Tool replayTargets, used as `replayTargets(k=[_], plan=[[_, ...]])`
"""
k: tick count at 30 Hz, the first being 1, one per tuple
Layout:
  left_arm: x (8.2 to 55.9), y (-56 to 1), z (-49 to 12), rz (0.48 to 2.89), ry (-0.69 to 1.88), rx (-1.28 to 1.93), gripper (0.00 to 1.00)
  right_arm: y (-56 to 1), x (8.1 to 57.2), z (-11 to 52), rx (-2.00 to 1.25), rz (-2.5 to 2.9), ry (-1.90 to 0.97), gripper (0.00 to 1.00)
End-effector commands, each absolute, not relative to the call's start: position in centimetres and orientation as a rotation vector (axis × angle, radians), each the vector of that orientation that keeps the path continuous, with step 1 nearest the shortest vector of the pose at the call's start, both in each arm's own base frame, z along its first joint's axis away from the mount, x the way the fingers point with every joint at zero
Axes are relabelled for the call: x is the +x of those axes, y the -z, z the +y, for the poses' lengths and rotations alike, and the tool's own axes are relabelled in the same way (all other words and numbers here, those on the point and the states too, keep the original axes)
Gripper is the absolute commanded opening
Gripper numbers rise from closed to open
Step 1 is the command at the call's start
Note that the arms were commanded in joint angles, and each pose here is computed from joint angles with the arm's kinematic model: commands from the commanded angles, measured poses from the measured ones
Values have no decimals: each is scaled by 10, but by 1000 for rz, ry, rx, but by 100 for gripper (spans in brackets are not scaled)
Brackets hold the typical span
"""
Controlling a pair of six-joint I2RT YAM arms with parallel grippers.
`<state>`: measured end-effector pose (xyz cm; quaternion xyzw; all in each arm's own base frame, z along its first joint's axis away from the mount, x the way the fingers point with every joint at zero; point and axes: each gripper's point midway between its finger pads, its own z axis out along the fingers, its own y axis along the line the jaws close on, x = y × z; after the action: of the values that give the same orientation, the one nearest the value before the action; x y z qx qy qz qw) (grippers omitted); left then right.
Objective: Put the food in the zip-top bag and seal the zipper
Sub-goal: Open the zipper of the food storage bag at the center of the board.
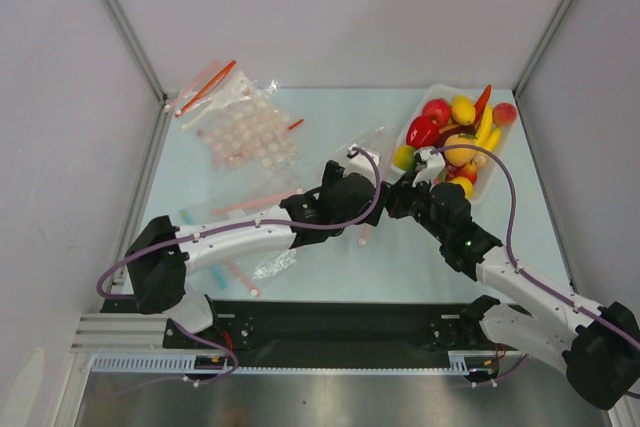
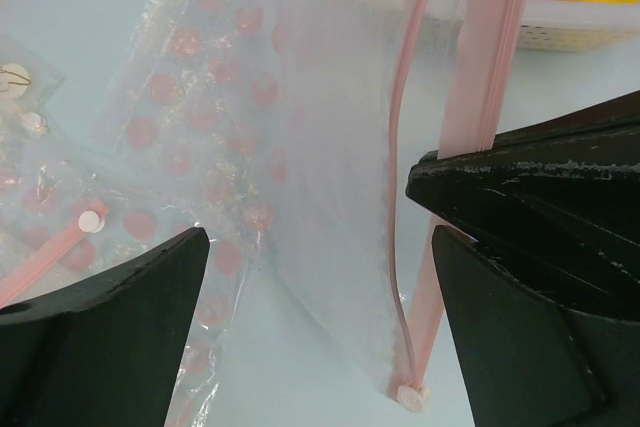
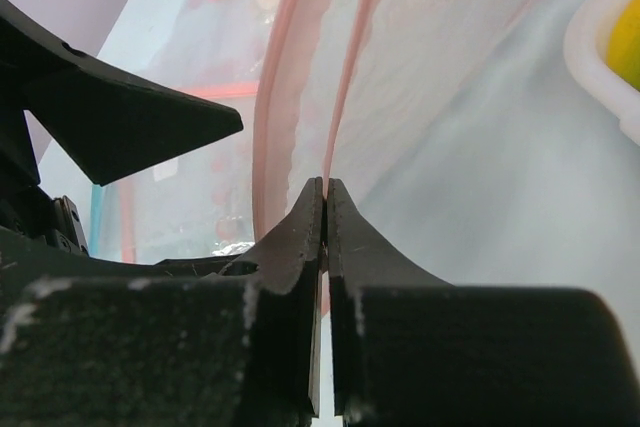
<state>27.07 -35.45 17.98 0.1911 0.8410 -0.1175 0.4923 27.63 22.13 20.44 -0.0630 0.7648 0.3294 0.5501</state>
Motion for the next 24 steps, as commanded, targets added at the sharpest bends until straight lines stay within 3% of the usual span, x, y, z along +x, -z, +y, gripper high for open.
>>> replayTargets(k=[1,6,8,9,10,18,24], plan=[[276,-206,-355,1987,345,373,100,-227,273,229,-176,1744,-829,0],[274,-206,-361,1975,394,414,95,-226,273,229,-175,1745,-825,0],[274,-208,-361,1969,394,418,76,-228,273,229,-176,1742,-827,0],[274,-208,-359,1968,385,421,57,-228,273,229,-179,1742,-828,0],[276,-209,-357,1962,367,411,49,-227,273,229,-180,1744,-828,0],[281,-212,-351,1944,306,427,0,-225,273,231,-188,1750,-831,0],[280,-233,-331,1910,216,424,0,-223,274,232,-181,1765,-825,0]])
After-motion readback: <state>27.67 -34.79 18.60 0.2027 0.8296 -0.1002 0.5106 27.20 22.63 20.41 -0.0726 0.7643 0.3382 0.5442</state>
